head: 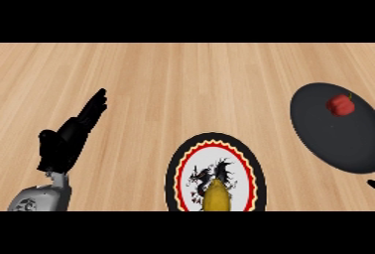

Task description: Pick the bell pepper from the plate and place it in the pan

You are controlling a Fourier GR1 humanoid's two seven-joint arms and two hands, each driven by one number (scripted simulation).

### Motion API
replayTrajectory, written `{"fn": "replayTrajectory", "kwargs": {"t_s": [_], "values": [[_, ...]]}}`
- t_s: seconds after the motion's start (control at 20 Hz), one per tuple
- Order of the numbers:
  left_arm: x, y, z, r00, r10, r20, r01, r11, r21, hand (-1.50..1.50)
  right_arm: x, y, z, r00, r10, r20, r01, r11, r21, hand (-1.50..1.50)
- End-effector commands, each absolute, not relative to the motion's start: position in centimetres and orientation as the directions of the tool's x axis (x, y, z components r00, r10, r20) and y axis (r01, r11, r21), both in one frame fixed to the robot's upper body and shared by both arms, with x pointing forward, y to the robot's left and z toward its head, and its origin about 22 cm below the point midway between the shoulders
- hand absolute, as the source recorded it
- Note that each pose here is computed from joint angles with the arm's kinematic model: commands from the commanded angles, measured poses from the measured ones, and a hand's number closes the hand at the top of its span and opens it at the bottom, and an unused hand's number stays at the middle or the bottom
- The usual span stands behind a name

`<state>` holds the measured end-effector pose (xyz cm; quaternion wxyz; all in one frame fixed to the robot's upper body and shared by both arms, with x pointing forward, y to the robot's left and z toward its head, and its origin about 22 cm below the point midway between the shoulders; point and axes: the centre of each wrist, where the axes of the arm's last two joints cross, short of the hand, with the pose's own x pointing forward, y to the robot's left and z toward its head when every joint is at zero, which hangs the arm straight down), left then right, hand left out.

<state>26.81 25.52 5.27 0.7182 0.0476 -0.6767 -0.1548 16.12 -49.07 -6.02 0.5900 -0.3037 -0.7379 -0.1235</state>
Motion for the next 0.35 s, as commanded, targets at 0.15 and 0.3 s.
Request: {"fn": "replayTrajectory", "kwargs": {"t_s": [0.15,0.3], "values": [[26.6,27.6,5.3,0.026,-0.282,0.959,0.167,0.947,0.274,0.0,13.7,-45.6,-6.2,-0.126,0.331,0.935,0.594,0.78,-0.196,-1.5],[28.0,24.9,4.7,0.037,-0.286,0.958,0.16,0.948,0.276,0.0,10.9,-46.4,-7.8,-0.128,0.315,0.94,0.611,0.772,-0.175,-1.5]]}}
